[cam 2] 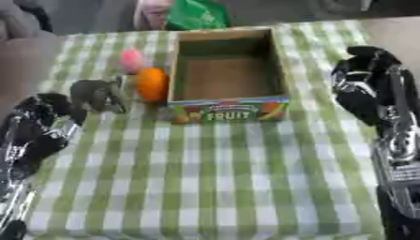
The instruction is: Pick up objects on the table and place them in the box.
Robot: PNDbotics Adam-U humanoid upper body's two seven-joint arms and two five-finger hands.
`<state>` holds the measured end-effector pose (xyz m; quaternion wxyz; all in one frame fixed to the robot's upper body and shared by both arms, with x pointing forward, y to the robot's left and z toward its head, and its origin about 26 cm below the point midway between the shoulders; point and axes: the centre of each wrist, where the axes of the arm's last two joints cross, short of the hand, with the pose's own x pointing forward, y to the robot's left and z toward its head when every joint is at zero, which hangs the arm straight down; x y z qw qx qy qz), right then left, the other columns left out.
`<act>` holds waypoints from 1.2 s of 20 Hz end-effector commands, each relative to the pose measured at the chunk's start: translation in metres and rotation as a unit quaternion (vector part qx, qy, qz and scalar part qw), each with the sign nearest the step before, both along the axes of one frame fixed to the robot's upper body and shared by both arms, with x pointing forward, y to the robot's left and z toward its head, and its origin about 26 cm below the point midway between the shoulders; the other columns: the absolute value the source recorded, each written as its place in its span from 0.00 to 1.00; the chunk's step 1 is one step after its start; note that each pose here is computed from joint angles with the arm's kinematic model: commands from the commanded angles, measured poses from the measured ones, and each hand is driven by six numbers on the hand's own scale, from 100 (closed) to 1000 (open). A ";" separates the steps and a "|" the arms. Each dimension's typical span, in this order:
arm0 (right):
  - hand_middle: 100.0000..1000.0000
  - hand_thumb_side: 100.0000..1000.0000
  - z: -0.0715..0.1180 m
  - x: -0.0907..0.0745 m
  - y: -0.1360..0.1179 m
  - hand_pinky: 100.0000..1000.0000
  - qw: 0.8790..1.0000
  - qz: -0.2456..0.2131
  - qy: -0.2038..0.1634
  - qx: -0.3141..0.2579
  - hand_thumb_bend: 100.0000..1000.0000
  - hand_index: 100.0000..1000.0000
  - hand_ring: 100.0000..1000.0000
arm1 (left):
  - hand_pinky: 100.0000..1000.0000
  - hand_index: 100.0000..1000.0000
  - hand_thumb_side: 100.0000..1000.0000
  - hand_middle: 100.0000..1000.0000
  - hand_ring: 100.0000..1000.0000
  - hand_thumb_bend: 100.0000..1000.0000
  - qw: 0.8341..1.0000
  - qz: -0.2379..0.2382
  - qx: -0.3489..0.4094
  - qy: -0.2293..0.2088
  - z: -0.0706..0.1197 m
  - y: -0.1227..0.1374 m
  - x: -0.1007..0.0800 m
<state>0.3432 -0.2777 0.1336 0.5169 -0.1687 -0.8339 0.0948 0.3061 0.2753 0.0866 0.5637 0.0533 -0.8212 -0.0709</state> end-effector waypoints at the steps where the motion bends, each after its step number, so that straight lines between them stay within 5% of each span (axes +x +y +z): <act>1: 0.51 0.05 0.007 0.000 -0.002 0.60 1.000 0.000 -0.012 -0.010 0.00 0.70 0.61 | 0.72 0.59 0.00 0.46 0.51 0.48 0.999 0.006 0.046 -0.025 0.022 0.015 0.004; 6: 0.51 0.05 0.006 -0.001 -0.003 0.60 1.000 -0.001 -0.009 -0.011 0.00 0.70 0.61 | 0.71 0.60 0.00 0.47 0.51 0.49 0.991 0.018 0.129 -0.041 0.051 0.034 0.014; 11: 0.51 0.05 0.006 -0.001 -0.003 0.60 1.000 -0.001 -0.009 -0.011 0.00 0.70 0.61 | 0.71 0.60 0.00 0.47 0.51 0.49 0.988 0.022 0.148 -0.042 0.054 0.035 0.014; 14: 0.51 0.06 0.001 -0.002 -0.005 0.60 1.000 0.000 0.001 -0.018 0.00 0.70 0.62 | 0.72 0.66 0.04 0.53 0.57 0.60 0.982 0.007 0.187 -0.028 0.060 0.032 0.024; 24: 0.51 0.06 -0.001 -0.002 -0.001 0.60 1.000 0.014 0.007 -0.019 0.00 0.70 0.62 | 0.72 0.72 0.09 0.58 0.62 0.70 0.912 0.003 0.408 0.045 0.112 0.055 0.072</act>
